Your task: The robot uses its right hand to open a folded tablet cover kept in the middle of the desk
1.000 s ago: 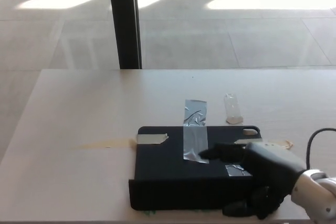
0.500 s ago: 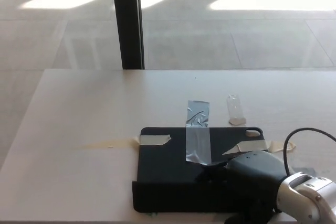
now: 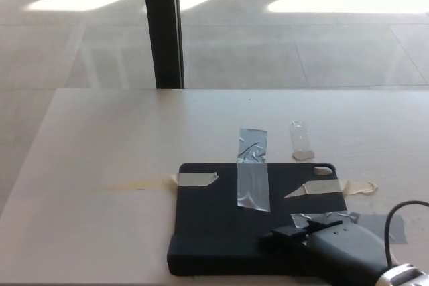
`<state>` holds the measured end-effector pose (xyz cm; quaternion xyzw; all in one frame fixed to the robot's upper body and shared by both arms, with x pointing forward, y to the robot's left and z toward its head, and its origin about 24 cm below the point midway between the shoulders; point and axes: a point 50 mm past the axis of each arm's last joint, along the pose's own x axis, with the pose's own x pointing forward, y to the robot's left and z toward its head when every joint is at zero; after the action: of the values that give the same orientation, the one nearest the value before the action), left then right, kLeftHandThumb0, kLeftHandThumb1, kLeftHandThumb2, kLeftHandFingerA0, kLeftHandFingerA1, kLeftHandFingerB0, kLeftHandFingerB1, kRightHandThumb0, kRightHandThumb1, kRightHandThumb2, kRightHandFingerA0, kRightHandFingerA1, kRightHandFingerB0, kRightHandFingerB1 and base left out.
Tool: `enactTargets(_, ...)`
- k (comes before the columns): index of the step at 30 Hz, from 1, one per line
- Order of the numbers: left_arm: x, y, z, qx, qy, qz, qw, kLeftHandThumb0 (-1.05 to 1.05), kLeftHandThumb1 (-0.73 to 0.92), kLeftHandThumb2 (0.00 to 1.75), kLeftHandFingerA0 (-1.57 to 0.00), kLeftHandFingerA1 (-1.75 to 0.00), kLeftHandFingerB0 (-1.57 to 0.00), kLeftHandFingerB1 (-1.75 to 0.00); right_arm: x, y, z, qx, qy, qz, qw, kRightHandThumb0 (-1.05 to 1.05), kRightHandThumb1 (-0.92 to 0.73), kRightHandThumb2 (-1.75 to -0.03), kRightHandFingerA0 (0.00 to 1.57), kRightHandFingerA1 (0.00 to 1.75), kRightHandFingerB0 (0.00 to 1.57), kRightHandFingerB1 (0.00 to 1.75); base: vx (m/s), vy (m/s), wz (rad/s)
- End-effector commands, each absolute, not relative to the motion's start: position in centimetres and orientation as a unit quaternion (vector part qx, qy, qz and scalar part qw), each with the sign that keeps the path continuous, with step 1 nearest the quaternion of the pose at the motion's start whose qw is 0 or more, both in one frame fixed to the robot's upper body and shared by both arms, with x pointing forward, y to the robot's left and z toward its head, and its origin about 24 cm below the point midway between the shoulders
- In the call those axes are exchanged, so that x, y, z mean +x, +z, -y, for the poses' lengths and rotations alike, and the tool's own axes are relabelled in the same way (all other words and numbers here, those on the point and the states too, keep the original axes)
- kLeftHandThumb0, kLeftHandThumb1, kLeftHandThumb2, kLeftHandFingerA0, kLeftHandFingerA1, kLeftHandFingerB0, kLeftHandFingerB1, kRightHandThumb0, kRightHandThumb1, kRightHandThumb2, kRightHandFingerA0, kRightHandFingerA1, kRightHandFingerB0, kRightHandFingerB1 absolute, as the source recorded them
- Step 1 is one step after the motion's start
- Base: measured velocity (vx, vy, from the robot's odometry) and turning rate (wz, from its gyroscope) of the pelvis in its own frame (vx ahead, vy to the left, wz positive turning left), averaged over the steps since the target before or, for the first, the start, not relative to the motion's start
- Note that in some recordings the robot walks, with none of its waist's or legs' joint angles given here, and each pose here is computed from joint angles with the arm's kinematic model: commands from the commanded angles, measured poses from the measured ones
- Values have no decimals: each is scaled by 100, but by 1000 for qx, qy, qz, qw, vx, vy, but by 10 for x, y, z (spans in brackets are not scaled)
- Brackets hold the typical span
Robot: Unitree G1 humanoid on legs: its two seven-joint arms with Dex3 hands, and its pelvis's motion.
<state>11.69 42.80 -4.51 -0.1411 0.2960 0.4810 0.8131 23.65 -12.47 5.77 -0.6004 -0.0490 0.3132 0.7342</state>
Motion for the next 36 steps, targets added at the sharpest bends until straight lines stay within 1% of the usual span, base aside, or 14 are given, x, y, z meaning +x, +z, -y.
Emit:
enactTargets(1, 116, -35, -437, -134, 489, -267, 819, -43, 41, 58, -94, -85, -81, -76, 185, 34, 138, -542, 364, -48, 756, -71, -64, -59, 40, 49, 32, 35, 0, 0, 0)
enactTargets(6, 118, -34, -438, -128, 489, -272, 819, -42, 43, 57, -97, -84, -84, -76, 165, 35, 140, -530, 372, -47, 760, -73, -64, -59, 46, 48, 35, 36, 0, 0, 0)
enactTargets(11, 118, -32, -440, -131, 494, -269, 816, -41, 43, 58, -95, -85, -80, -75, 151, 38, 145, -516, 371, -62, 769, -72, -64, -60, 41, 47, 33, 34, 0, 0, 0)
enactTargets(12, 119, -32, -440, -131, 493, -269, 817, -45, 29, 81, -90, -89, -75, -79, 149, 37, 146, -512, 372, -67, 771, -72, -64, -59, 43, 47, 33, 34, 0, 0, 0)
enactTargets(13, 118, -32, -440, -128, 492, -269, 818, -42, 42, 58, -92, -85, -79, -76, 146, 36, 148, -506, 378, -78, 771, -73, -65, -60, 45, 48, 33, 33, 0, 0, 0)
enactTargets(22, 119, -31, -440, -128, 491, -268, 819, -43, 41, 57, -95, -84, -79, -75, 137, 37, 152, -491, 393, -80, 774, -73, -67, -61, 44, 49, 33, 33, 0, 0, 0)
enactTargets(24, 119, -30, -441, -133, 493, -264, 819, -43, 42, 58, -95, -85, -81, -76, 137, 38, 152, -481, 396, -84, 777, -73, -67, -60, 48, 59, 34, 32, 0, 0, 0)
enactTargets(25, 119, -30, -441, -133, 493, -262, 819, -43, 41, 58, -94, -86, -82, -77, 138, 39, 153, -481, 399, -86, 776, -73, -67, -61, 45, 56, 33, 32, 0, 0, 0)
enactTargets(26, 119, -30, -441, -132, 493, -262, 819, -43, 41, 58, -93, -85, -82, -77, 138, 40, 153, -481, 401, -86, 775, -79, -56, -91, 51, 84, 27, 45, 0, 0, 0)
enactTargets(27, 118, -30, -441, -132, 493, -262, 819, -43, 41, 58, -93, -85, -82, -77, 138, 40, 154, -481, 400, -84, 776, -79, -56, -91, 51, 84, 27, 45, 0, 0, 0)
enactTargets(29, 116, -32, -441, -131, 493, -265, 818, -43, 41, 57, -94, -84, -83, -77, 141, 41, 157, -476, 395, -92, 780, -78, -54, -89, 55, 79, 29, 45, 0, 0, 0)
enactTargets(30, 115, -32, -441, -131, 494, -264, 818, -44, 41, 58, -95, -85, -83, -77, 143, 43, 159, -472, 393, -94, 784, -70, -64, -60, 43, 65, 33, 33, 0, 0, 0)
enactTargets(31, 115, -32, -441, -132, 496, -265, 817, -43, 41, 58, -95, -85, -82, -77, 150, 48, 164, -466, 387, -95, 790, -67, -65, -60, 37, 48, 29, 33, 0, 0, 0)
enactTargets(36, 112, -33, -441, -129, 495, -270, 816, -44, 43, 58, -95, -85, -81, -75, 169, 68, 177, -469, 350, -85, 806, -66, -65, -60, 33, 40, 30, 33, 0, 0, 0)
